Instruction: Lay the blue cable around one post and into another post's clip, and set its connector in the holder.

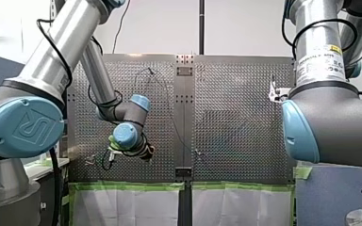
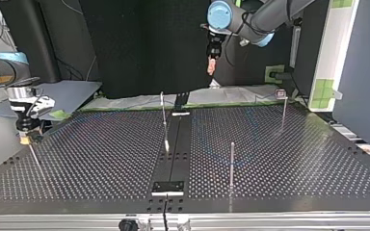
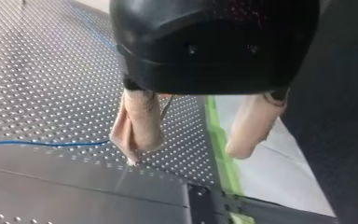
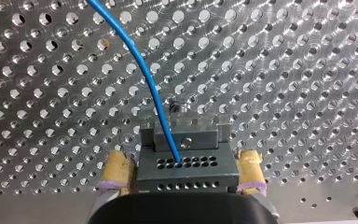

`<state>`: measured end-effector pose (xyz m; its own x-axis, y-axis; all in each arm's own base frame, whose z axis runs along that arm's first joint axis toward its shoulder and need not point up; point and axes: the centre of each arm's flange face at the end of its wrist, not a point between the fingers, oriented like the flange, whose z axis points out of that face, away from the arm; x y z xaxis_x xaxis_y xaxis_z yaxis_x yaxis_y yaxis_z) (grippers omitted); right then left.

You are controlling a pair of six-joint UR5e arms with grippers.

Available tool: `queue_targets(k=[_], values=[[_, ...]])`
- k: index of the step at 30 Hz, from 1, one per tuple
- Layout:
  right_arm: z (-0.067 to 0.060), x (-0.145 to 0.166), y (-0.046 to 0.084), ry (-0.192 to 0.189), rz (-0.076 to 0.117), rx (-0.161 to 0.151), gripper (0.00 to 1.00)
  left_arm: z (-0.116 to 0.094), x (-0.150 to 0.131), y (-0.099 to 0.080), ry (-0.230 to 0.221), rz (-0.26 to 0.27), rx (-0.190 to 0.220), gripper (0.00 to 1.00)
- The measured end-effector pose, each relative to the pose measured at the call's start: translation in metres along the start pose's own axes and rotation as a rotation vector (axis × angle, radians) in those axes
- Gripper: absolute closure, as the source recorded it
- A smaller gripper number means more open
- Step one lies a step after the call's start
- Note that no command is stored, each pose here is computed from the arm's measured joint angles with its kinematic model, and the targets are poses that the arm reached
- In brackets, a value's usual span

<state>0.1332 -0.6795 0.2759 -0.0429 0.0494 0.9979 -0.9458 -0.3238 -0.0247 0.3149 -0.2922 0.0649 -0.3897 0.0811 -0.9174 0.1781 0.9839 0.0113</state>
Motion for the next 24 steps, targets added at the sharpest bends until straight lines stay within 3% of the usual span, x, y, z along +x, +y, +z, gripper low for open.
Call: queue_targets(k=[13,24], values=[[0.0,0.0,0.0,0.0,0.0,0.0,0.0,0.011,-0.012,-0.001,-0.111,0.044,-0.015,0.0],[0.0,0.0,0.0,0.0,0.0,0.0,0.0,0.019,-0.023,-0.006,-0.217,0.011,-0.012,0.0]])
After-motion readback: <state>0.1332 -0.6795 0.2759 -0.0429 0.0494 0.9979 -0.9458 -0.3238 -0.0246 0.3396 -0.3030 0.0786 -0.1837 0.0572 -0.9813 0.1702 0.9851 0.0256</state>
